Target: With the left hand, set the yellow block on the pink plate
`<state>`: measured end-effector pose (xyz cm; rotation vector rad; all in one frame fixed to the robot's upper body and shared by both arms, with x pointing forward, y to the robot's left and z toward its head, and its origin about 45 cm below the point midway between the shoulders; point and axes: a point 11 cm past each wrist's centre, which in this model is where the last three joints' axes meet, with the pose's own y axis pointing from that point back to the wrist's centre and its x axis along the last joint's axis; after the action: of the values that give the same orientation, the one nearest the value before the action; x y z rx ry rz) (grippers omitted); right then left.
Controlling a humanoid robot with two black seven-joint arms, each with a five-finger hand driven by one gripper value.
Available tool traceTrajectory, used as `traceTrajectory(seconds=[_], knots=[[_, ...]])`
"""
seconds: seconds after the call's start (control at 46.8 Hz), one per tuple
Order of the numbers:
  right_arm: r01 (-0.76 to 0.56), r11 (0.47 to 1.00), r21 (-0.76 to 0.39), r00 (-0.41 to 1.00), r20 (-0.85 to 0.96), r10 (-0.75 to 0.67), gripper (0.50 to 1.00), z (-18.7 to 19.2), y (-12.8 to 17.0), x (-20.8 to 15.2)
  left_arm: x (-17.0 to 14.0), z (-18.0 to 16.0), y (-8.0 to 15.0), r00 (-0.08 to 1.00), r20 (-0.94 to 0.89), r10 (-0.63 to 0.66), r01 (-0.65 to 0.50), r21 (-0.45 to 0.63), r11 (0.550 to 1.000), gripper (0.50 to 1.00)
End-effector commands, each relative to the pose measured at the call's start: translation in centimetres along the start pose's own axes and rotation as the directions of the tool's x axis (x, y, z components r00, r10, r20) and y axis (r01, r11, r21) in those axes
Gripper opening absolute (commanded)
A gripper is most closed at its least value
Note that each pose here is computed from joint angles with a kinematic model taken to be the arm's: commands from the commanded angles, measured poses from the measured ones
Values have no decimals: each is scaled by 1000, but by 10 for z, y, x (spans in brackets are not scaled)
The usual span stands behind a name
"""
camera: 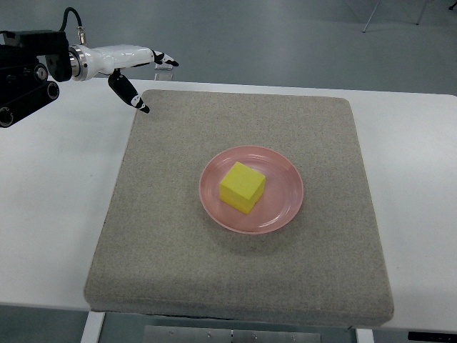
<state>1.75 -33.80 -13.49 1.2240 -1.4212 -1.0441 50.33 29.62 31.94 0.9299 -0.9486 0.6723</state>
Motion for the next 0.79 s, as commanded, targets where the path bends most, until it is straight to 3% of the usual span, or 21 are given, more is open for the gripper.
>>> traceTrajectory(seconds=[0.0,0.171,0.363,0.662,0.769], knots=[[0,1000,0,1000,1,0,924,0,0,0,4,-14,4,992,-106,64,-61,29,998,958],[0,1000,0,1000,-1,0,924,0,0,0,24,-46,16,869,-407,282,-258,115,959,958],[0,1000,0,1000,-1,0,924,0,0,0,24,-57,13,682,-620,388,-356,182,917,958],[0,1000,0,1000,1,0,924,0,0,0,1,-62,16,337,-889,310,-426,149,892,960],[0,1000,0,1000,-1,0,924,0,0,0,-3,-68,18,172,-937,305,-489,187,852,962]])
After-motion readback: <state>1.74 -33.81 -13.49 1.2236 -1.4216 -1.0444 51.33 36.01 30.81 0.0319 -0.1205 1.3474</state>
